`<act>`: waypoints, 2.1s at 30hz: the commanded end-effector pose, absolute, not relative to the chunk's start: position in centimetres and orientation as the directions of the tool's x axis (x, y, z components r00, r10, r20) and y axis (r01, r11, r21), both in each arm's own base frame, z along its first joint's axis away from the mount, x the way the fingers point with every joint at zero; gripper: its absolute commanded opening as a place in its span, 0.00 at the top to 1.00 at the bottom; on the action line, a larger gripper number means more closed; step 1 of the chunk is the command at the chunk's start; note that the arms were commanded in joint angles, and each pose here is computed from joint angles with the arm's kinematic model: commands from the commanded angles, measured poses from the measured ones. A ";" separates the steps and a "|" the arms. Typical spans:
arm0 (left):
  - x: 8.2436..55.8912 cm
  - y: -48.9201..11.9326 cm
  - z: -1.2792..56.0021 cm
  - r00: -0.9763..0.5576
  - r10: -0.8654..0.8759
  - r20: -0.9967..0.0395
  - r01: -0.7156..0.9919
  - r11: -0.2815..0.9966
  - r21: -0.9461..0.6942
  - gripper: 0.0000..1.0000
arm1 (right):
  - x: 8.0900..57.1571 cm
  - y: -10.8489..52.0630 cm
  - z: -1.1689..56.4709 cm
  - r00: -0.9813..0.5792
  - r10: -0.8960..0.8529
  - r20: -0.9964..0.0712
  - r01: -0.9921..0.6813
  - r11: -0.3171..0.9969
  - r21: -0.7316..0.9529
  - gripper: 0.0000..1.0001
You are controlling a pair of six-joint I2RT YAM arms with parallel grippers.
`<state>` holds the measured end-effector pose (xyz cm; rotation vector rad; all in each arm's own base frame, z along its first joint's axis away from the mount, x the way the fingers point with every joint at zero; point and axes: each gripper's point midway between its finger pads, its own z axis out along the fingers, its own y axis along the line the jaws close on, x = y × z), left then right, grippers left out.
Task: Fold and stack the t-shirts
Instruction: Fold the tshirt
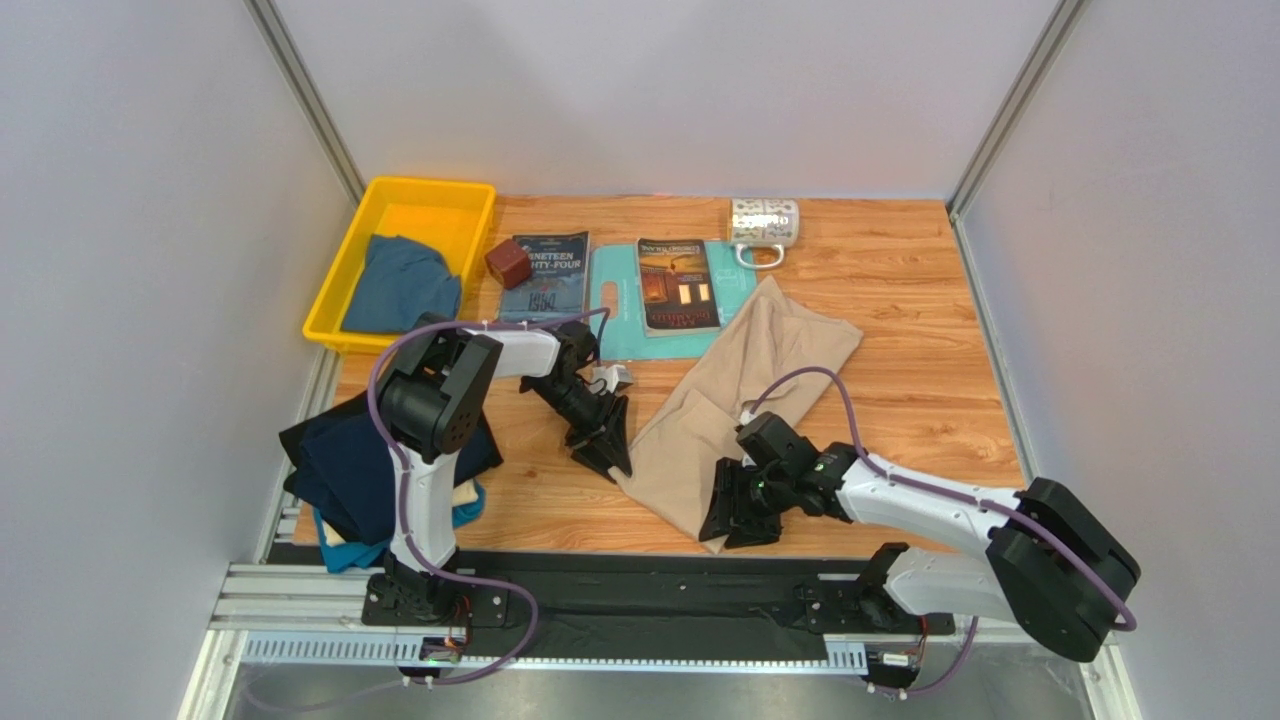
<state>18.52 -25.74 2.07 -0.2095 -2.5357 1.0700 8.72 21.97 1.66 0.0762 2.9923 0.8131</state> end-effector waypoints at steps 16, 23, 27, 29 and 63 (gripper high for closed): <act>19.3 -25.7 0.5 -0.928 0.296 0.227 0.059 0.717 -0.695 0.84 | 7.0 17.1 -4.6 -0.999 0.014 0.033 0.021 0.976 0.217 0.90; 20.7 -26.6 2.1 -0.940 0.290 0.181 0.076 0.693 -0.716 1.00 | 7.9 16.9 -2.4 -1.000 0.020 -0.010 0.018 0.980 0.200 1.00; 22.3 -27.4 4.4 -0.954 0.273 0.122 0.104 0.685 -0.721 1.00 | 9.0 17.5 0.0 -0.999 0.012 -0.049 0.001 0.978 0.210 1.00; 23.9 -27.9 6.2 -0.965 0.256 0.060 0.137 0.685 -0.715 1.00 | 9.8 18.2 1.8 -0.997 0.014 -0.071 -0.003 0.974 0.227 1.00; 39.4 -40.9 19.5 -0.874 0.200 -0.443 0.482 0.478 -0.734 1.00 | 23.9 7.6 18.3 -0.816 0.291 -0.500 0.250 0.957 0.148 1.00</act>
